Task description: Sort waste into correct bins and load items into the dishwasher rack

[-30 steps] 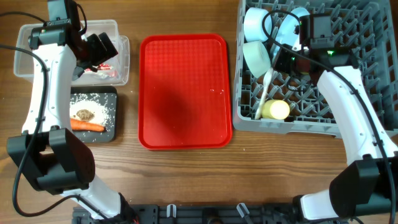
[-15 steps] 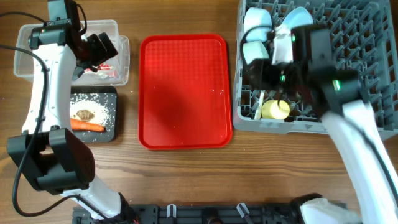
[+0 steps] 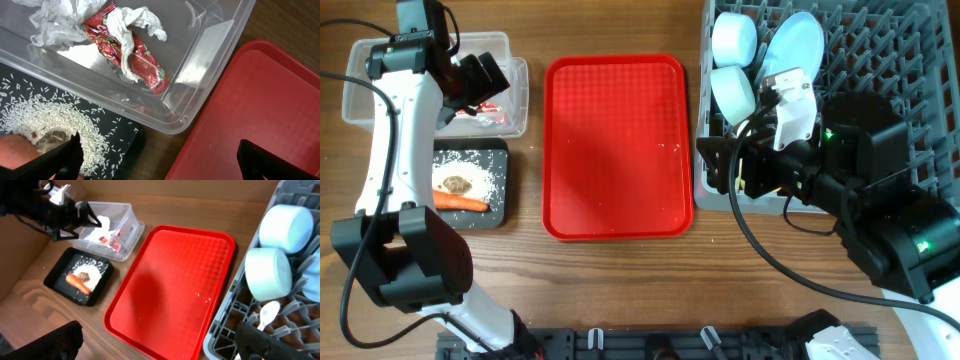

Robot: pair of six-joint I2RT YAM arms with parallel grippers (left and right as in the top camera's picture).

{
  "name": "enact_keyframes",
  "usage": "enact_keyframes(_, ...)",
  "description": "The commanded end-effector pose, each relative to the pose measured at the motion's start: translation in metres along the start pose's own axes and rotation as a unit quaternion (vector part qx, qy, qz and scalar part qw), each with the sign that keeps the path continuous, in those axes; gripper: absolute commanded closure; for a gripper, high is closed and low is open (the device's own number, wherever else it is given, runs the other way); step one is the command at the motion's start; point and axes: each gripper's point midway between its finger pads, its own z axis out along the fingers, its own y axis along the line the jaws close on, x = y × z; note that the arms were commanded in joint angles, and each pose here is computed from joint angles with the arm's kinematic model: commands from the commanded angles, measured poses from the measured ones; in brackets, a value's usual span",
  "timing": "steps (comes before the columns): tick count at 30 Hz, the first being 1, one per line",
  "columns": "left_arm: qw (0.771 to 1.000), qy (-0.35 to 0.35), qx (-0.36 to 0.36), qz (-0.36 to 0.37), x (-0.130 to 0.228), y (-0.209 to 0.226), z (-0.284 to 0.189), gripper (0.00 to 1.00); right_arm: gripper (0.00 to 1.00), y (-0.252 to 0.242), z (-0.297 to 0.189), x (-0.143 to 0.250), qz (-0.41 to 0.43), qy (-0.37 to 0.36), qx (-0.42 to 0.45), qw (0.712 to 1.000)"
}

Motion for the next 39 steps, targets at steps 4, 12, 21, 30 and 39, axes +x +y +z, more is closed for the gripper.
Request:
enact_keyframes(4,1.0,-0.02,0.0,0.002,-0.007,0.001,-0.013,0.0,0.0,-0.007,0.0,-0.003,-0.05,-0.007,0.021,0.999)
enact_keyframes(12,1.0,-0.02,0.0,0.002,-0.007,0.001,-0.013,0.0,0.0,-0.006,0.006,-0.007,-0.068,-0.009,0.016,0.998)
enact_keyframes(21,1.0,-0.02,0.0,0.002,-0.007,0.001,-0.013,0.0,0.0,-0.018,0.052,0.001,-0.059,0.039,0.024,0.997)
enact_keyframes(30,1.0,-0.02,0.0,0.002,-0.007,0.001,-0.013,0.0,0.0,-0.048,0.054,-0.012,-0.049,0.011,0.073,0.996)
enact_keyframes(39,1.0,-0.02,0.0,0.002,-0.007,0.001,-0.013,0.0,0.0,-0.112,0.015,0.033,-0.063,-0.206,0.164,0.963)
